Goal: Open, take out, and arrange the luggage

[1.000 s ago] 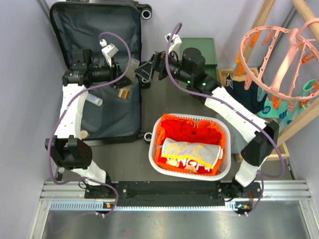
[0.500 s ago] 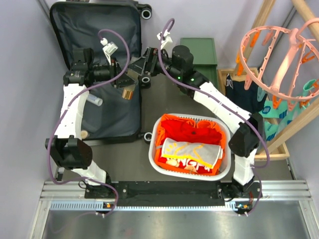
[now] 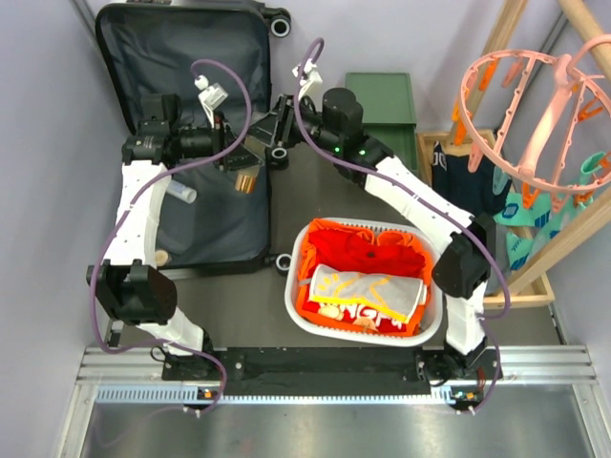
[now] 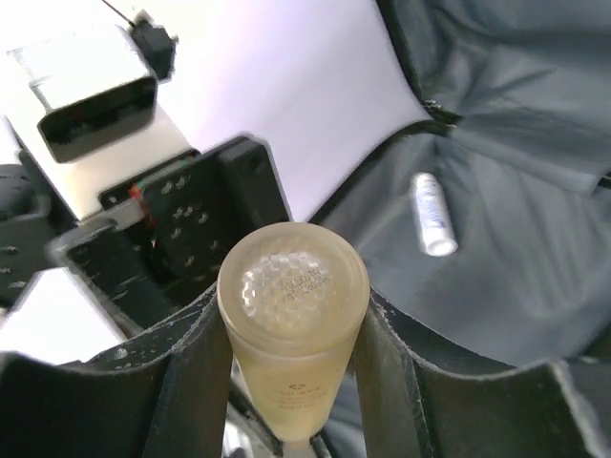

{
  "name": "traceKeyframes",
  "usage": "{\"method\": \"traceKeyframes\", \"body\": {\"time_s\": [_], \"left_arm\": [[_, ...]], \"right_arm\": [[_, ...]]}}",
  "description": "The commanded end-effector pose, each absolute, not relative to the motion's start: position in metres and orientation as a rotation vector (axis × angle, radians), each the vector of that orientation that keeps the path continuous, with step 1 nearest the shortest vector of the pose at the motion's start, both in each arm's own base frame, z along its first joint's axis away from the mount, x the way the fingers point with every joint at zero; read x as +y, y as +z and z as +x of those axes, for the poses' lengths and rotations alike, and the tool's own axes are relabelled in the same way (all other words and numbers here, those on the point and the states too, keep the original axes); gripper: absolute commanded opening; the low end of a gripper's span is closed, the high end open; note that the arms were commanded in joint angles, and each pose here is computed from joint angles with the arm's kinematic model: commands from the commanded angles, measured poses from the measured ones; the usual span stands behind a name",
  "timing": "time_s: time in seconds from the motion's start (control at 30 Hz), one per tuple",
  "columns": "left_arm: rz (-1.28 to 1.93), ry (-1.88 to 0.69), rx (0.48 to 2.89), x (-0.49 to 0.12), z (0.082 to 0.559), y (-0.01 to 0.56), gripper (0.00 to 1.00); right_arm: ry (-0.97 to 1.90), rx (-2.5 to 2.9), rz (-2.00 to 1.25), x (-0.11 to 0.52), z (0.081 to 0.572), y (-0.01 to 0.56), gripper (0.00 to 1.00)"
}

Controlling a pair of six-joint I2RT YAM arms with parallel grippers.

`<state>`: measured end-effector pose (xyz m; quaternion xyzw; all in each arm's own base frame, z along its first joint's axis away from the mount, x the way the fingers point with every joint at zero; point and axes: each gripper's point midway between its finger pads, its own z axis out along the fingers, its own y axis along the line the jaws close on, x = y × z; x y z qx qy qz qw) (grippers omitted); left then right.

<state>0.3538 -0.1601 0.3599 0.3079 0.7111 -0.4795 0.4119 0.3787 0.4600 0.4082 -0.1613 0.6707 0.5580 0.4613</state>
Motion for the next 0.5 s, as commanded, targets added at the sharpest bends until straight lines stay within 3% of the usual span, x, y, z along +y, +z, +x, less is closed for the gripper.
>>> {"method": "traceKeyframes", "body": {"time_s": [0.0,0.03,0.07,0.47], "left_arm": [[0.754,-0.964,1.803,-0.146,0.372,0.365,0.82],[0.726,-0.918,1.831,-0.141,0.38,0.36,0.94],[0.682,-0.837,1.872,-0.132,0.389,0.354,0.99],[0.625,-0.582,1.992,-0.101,0.402,0.326,0.99]], "right_arm": [[1.15,1.577,-0.344,0.422,0.39,0.441,0.0],[1.11,1.584,-0.323,0.41,0.396,0.442,0.0],[1.077,1.583,-0.311,0.402,0.399,0.443,0.0],[0.268,1.59,-0.079,0.222,0.481,0.452,0.0]]}}
